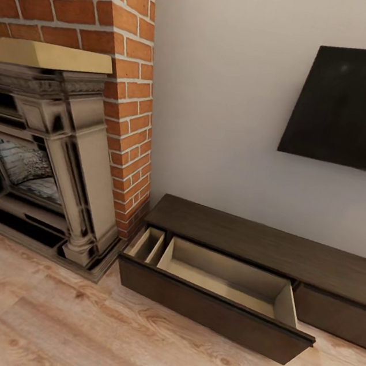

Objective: Place each of the two pumpkins and all three candles from the living room inside a cabinet in the living room (use any cabinet), then make sure every cabinet is closed, and position the cauldron so it is next to a table in the living room.

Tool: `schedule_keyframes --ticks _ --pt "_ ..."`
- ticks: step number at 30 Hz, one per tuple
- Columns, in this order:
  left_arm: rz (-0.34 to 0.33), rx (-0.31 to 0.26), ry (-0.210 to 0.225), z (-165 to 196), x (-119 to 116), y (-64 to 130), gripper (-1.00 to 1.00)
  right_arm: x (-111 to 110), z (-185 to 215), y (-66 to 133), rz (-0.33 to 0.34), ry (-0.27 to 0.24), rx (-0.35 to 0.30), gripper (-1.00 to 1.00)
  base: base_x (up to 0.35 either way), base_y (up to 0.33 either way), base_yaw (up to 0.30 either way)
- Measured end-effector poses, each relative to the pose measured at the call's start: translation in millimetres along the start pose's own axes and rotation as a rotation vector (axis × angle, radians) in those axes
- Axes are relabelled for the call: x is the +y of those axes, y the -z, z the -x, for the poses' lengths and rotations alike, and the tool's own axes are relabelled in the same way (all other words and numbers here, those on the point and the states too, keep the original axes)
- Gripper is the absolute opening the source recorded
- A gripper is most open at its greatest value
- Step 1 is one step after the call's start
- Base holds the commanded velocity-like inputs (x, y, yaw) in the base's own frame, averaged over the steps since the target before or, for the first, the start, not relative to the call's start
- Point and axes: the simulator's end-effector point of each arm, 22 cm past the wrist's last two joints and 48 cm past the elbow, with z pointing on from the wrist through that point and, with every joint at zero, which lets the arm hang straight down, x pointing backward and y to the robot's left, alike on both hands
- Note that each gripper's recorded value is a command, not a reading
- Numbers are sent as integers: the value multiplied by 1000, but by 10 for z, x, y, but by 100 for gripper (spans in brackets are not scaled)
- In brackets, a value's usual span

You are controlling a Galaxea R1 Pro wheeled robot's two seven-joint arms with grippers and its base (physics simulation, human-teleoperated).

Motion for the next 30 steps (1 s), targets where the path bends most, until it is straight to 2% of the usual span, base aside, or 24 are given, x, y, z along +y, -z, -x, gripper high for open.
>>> schedule_keyframes --ticks 7,15,30 --pt "0 1 -1 -5 -1 0 100 2 -1 1 0 0 0 100 -92 0 288" --pt "0 2 -1 -8 -2 -1 100 2 -1 0 0 0 0 100 -218 0 288" --pt "0 1 -2 -8 -1 0 100 2 -1 2 0 0 0 100 -13 0 288"
